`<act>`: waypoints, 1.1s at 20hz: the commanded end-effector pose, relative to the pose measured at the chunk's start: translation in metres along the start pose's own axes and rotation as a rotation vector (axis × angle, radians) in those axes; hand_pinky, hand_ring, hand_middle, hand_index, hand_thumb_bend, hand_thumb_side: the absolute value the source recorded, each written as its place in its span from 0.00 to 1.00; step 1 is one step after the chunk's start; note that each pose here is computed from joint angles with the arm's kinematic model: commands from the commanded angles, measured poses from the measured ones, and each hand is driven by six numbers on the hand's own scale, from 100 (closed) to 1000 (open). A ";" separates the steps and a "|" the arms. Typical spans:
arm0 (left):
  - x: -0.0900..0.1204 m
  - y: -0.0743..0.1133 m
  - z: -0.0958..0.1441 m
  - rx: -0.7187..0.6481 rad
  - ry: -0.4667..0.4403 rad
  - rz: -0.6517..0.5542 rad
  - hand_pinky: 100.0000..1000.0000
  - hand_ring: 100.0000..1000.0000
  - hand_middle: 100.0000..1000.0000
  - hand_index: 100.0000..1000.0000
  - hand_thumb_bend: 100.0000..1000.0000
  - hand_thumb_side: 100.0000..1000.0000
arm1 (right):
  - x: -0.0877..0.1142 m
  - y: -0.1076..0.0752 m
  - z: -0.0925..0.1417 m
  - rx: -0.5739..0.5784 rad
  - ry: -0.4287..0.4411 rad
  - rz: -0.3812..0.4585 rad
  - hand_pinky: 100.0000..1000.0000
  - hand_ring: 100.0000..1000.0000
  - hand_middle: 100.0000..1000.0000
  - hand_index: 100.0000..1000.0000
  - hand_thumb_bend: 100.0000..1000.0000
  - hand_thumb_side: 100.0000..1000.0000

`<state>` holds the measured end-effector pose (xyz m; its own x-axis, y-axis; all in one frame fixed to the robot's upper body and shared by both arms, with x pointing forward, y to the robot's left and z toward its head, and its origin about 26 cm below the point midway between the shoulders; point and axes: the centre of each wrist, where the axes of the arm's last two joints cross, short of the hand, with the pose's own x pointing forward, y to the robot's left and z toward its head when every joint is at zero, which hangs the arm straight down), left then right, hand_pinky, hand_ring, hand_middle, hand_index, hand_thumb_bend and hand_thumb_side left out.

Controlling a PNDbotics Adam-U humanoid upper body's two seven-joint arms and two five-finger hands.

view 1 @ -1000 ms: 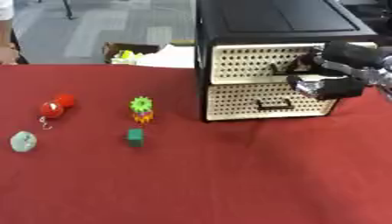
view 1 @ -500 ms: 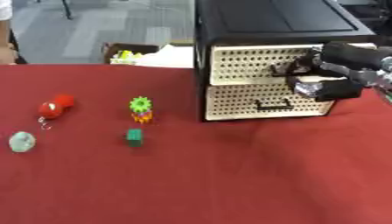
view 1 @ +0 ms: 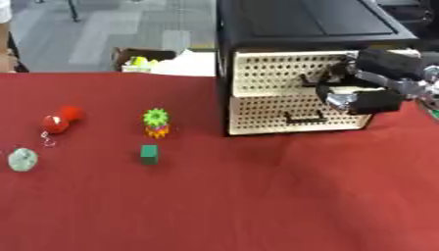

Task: Pick up objects from table and place into drawer.

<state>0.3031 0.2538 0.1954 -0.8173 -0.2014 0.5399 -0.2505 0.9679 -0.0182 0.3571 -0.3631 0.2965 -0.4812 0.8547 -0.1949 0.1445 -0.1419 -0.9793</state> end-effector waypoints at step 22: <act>0.005 0.001 -0.007 -0.006 -0.031 0.006 0.63 0.72 0.73 0.80 0.00 0.96 | 0.019 -0.011 0.019 -0.014 -0.013 0.077 0.00 0.00 0.00 0.68 0.00 1.00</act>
<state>0.3036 0.2531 0.1972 -0.8211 -0.1967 0.5358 -0.2463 0.9690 -0.0217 0.3366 -0.3554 0.2881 -0.4849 0.8444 -0.2278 0.1626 -0.1689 -0.9721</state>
